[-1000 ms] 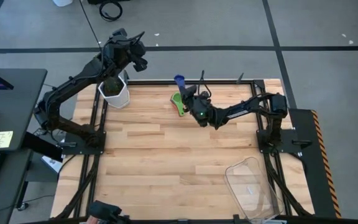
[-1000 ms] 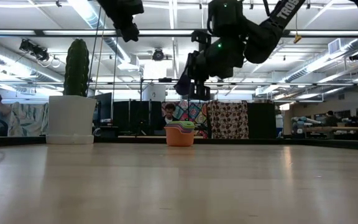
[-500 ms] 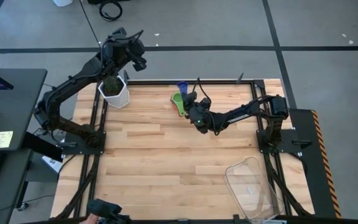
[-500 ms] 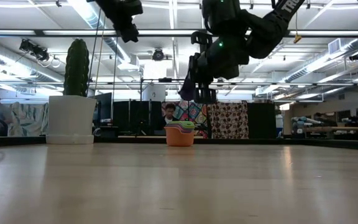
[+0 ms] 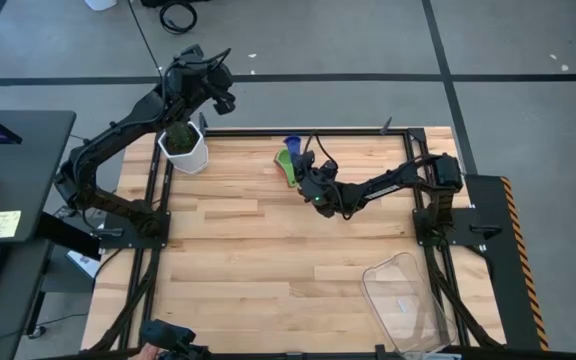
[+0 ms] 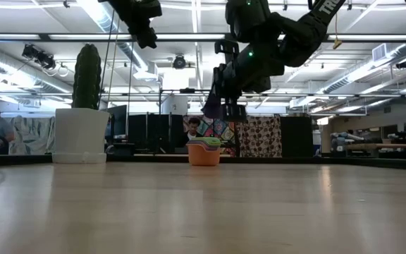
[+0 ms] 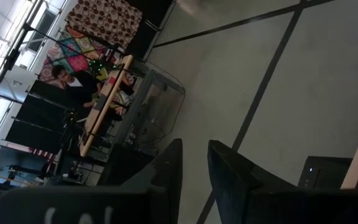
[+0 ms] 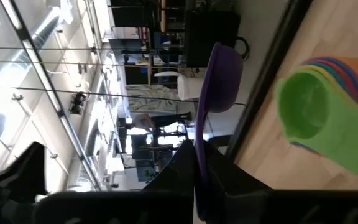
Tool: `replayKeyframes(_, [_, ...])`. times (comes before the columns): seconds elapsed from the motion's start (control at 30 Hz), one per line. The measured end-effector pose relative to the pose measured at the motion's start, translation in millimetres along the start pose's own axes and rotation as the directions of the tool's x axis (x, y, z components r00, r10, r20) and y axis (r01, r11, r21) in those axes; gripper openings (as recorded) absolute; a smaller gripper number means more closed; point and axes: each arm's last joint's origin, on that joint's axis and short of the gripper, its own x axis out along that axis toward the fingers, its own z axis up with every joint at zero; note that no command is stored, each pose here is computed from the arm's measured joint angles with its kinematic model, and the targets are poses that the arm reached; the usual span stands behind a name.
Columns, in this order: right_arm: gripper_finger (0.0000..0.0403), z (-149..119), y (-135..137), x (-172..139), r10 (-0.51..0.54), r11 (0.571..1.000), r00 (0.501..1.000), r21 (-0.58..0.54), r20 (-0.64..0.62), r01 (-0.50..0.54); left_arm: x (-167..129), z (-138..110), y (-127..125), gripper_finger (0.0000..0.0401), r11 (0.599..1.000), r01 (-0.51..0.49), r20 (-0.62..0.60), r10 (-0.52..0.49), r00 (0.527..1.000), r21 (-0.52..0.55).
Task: Nest measuring cups in basket
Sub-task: Stack the violet measuring cup on top of the green measuring cup
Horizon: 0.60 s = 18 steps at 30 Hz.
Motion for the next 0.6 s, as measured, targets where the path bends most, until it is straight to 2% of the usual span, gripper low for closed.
replayKeyframes(0.3, [0.0008,-16.5,-21.4,9.8,-0.002,0.998,1.0,0.06,-0.031,0.004,0.2,-0.2,-1.2,0.0082,1.0,0.022,0.009,-0.021,1.0,-0.017])
replayKeyframes(0.6, [0.0008,-18.8,-24.0,12.8,-0.006,0.998,0.999,0.064,-0.032,0.008,0.1,-0.8,-2.2,0.0082,0.999,0.036,0.009,-0.036,0.999,-0.011])
